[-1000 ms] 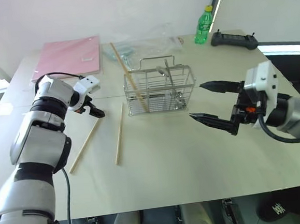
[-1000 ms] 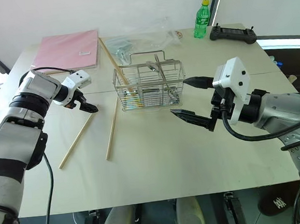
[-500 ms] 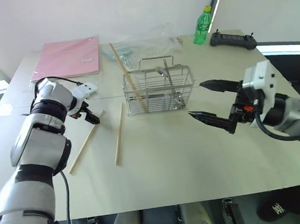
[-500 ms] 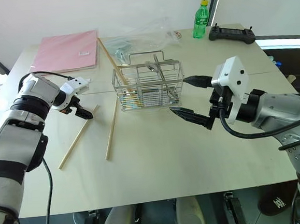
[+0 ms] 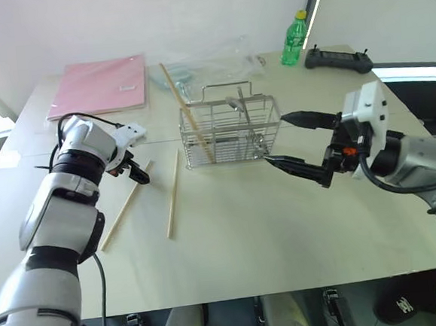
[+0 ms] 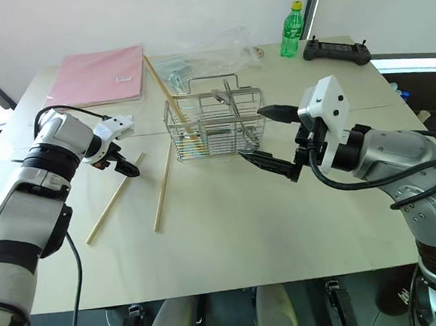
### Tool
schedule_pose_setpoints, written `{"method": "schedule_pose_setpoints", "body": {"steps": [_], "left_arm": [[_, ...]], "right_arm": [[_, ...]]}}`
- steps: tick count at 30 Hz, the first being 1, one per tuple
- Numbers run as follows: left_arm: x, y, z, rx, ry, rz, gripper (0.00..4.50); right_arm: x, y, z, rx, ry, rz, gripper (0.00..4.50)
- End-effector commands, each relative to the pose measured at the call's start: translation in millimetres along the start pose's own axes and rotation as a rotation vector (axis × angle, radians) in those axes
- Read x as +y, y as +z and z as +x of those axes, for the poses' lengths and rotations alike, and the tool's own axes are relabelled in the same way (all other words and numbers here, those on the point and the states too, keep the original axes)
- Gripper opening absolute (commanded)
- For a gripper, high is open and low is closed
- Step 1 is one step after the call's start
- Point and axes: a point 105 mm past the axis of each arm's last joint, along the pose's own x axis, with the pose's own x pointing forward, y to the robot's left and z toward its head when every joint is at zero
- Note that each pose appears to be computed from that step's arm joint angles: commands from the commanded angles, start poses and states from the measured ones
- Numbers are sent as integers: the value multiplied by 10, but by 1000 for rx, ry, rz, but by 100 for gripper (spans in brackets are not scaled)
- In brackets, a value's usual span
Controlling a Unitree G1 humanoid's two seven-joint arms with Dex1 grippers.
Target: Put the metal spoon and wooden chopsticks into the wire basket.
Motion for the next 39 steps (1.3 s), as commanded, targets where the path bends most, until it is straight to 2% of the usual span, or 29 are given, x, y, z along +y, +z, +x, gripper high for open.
{"method": "schedule_pose_setpoints", "body": {"steps": [1,3,6,13,22,26,34,39], "left_arm": [[-50,-72,91,24,-21,-25,450],[-66,-63,99,23,-27,-27,450],[-102,-36,112,14,-46,-40,366],[-157,48,104,-12,-74,-67,8],[-151,62,76,-20,-77,-93,3],[-57,116,-9,-100,-51,-158,3],[324,534,-444,-517,74,-364,3],[489,944,-985,-843,147,-384,3]], "right_arm": [[9,126,8,-43,-7,-47,447],[11,127,7,-44,-11,-47,447],[7,136,6,-47,-19,-48,450],[4,159,11,-54,-28,-47,450],[-4,150,-9,-48,-29,-46,450],[6,82,-76,-10,-23,-24,450],[154,-74,-220,71,25,46,450],[246,-182,-314,119,47,95,450]]}}
